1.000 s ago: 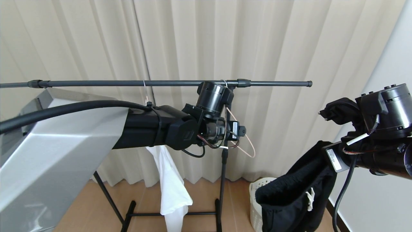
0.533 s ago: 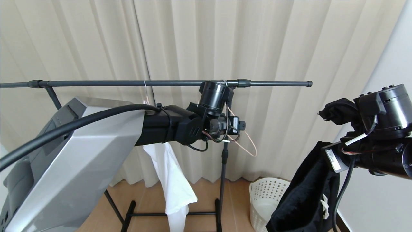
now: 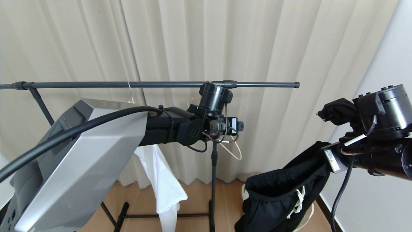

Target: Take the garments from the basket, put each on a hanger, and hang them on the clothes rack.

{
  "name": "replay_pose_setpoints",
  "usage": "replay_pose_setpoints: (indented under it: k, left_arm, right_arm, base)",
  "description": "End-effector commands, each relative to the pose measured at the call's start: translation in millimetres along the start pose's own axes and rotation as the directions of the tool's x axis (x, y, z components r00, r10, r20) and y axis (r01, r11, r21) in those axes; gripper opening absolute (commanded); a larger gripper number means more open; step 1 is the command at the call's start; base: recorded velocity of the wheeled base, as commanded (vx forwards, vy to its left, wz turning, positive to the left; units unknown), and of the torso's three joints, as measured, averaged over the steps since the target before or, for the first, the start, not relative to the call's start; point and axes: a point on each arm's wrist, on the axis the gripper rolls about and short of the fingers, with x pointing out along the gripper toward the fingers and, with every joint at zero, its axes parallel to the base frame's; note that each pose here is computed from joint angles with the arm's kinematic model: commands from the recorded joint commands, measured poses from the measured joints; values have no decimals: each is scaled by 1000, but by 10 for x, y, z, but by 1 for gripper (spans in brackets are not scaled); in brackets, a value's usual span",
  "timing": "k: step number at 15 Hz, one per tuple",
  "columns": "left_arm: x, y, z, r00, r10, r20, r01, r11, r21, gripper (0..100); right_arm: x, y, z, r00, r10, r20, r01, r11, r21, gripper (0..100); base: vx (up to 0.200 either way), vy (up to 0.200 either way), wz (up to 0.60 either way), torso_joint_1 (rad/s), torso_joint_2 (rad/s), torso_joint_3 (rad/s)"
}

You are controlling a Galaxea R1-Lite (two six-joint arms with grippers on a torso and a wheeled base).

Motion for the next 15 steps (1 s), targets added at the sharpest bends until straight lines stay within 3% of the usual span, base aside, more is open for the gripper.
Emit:
replay_pose_setpoints:
  k: [1, 7, 11, 15]
  left_arm:
    - [12, -5, -15, 1000, -1, -4, 1, 1000, -1, 100]
    - [339, 109, -219, 996, 84, -28, -84, 996, 5, 100]
    - [400, 157, -241, 991, 129, -29, -129, 992, 15, 100]
    - [347, 325, -228, 958, 283, -52, -283, 959, 23, 100]
  right_arm:
    - [-2, -3, -5, 1000, -1, -1, 1, 1000, -1, 0]
    - [2, 0, -5, 1000, -1, -2, 1, 1000, -2, 0]
    - [9, 4, -1, 1000, -1, -2, 1, 1000, 0, 0]
    - [13, 6, -1, 1000, -1, -3, 1, 1000, -3, 0]
  base:
    - [0, 0, 0, 0, 0, 0]
    - [0, 0, 0, 0, 0, 0]
    - [0, 0, 0, 0, 0, 0]
    - [0, 0, 0, 0, 0, 0]
